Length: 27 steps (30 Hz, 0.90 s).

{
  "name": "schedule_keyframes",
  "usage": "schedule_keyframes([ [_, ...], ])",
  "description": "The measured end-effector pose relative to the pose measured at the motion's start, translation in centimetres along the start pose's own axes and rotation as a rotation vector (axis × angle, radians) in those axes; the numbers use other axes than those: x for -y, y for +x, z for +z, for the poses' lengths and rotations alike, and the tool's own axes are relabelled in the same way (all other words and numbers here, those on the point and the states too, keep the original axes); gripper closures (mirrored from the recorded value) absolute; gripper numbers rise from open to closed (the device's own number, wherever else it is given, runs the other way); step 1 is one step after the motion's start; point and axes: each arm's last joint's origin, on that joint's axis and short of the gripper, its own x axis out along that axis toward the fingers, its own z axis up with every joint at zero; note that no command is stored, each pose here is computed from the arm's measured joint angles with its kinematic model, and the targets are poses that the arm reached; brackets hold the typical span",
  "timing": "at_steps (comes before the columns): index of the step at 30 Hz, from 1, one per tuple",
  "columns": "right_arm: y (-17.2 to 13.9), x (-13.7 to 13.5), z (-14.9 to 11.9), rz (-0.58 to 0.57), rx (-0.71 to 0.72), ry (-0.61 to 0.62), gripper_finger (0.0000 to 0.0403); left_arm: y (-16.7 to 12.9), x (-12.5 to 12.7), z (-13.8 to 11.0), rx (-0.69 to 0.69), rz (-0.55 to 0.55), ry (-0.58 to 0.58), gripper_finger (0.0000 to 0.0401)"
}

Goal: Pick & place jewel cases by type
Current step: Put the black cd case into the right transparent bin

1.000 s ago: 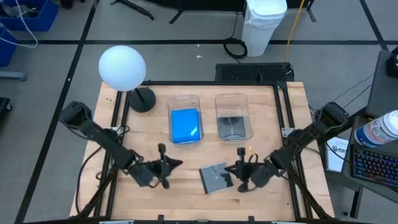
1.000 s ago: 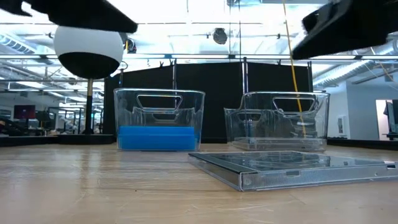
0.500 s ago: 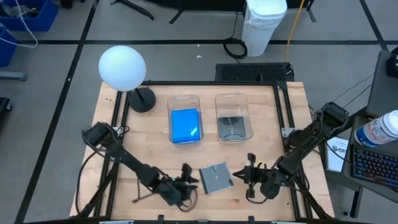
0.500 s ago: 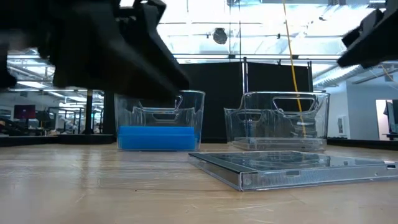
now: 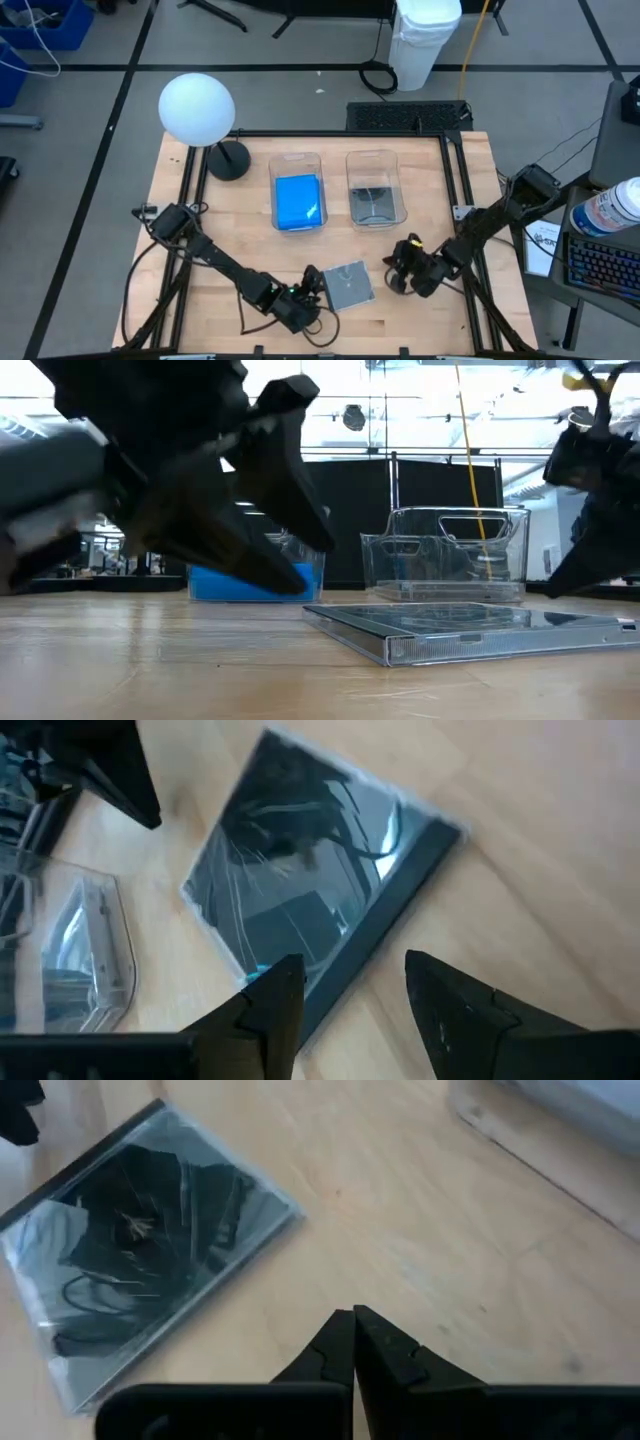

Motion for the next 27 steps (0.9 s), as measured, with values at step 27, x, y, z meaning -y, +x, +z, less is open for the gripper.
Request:
schedule_keyframes([
  [27,2.8,0.5,-1.1,0.164,0.009,0.036,0.0403,3.6,1.3,-1.7,-0.054,-0.012,0.098,0.0219],
])
